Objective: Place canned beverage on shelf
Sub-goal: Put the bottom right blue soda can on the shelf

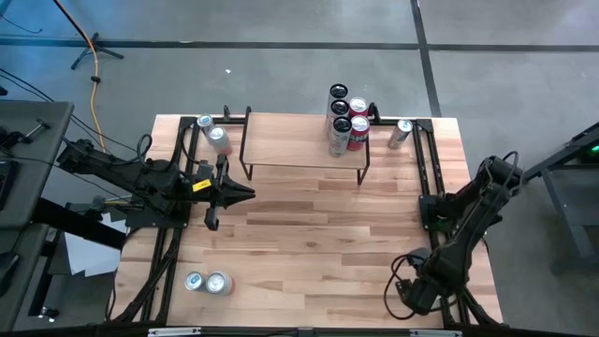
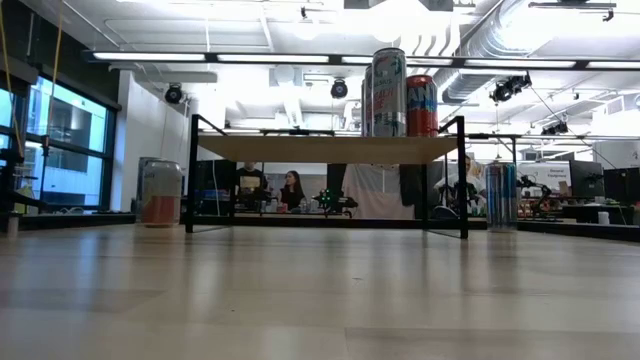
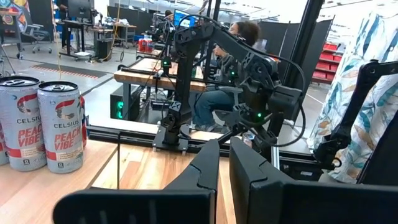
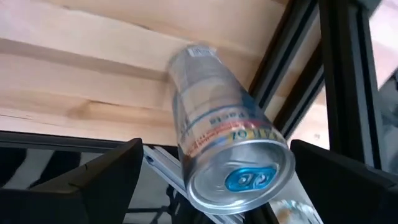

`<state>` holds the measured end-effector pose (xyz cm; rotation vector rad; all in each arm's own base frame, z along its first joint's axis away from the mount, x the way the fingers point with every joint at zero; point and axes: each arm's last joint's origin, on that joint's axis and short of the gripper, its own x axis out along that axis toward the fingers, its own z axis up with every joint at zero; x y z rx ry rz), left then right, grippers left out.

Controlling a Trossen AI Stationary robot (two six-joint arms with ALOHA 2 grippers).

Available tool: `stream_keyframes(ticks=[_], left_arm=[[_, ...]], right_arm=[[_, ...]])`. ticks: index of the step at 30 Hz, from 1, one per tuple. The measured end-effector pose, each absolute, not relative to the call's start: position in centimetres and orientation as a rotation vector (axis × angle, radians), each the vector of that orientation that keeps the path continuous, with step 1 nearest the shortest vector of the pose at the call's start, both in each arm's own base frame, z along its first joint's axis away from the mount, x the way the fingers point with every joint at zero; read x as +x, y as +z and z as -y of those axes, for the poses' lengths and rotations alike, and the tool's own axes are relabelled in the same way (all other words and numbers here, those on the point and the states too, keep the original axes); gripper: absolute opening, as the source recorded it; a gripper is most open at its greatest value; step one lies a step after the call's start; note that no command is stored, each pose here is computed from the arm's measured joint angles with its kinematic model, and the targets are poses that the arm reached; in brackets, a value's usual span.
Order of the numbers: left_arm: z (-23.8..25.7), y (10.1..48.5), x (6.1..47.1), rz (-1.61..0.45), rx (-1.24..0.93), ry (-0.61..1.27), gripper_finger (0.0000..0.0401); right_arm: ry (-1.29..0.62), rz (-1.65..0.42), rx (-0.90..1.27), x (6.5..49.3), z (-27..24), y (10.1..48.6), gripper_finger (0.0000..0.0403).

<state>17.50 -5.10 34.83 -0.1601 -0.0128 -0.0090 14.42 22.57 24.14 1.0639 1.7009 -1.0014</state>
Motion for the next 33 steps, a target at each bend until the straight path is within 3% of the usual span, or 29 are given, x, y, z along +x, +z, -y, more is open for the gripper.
stream_keyframes(ticks=[11, 23, 29, 33], left_arm=[[5.1, 34.8, 17.5, 0.011, -0.159, -0.009, 0.0], [5.1, 34.8, 17.5, 0.01, -0.158, -0.007, 0.0], [5.1, 34.9, 17.5, 0.017, -0.129, -0.002, 0.0], [4.9, 35.2, 17.5, 0.049, -0.13, 0.037, 0.0001]], right_arm=[[-1.066, -1.703, 1.008, 14.7, -23.1, 22.8, 0.0372], [-1.066, -1.747, 1.008, 14.7, -23.1, 22.8, 0.0235], [-0.968, -1.761, 1.014, 15.4, -23.2, 23.0, 0.0234], [-0.813, -1.69, 1.02, 17.2, -23.0, 25.1, 0.0234]])
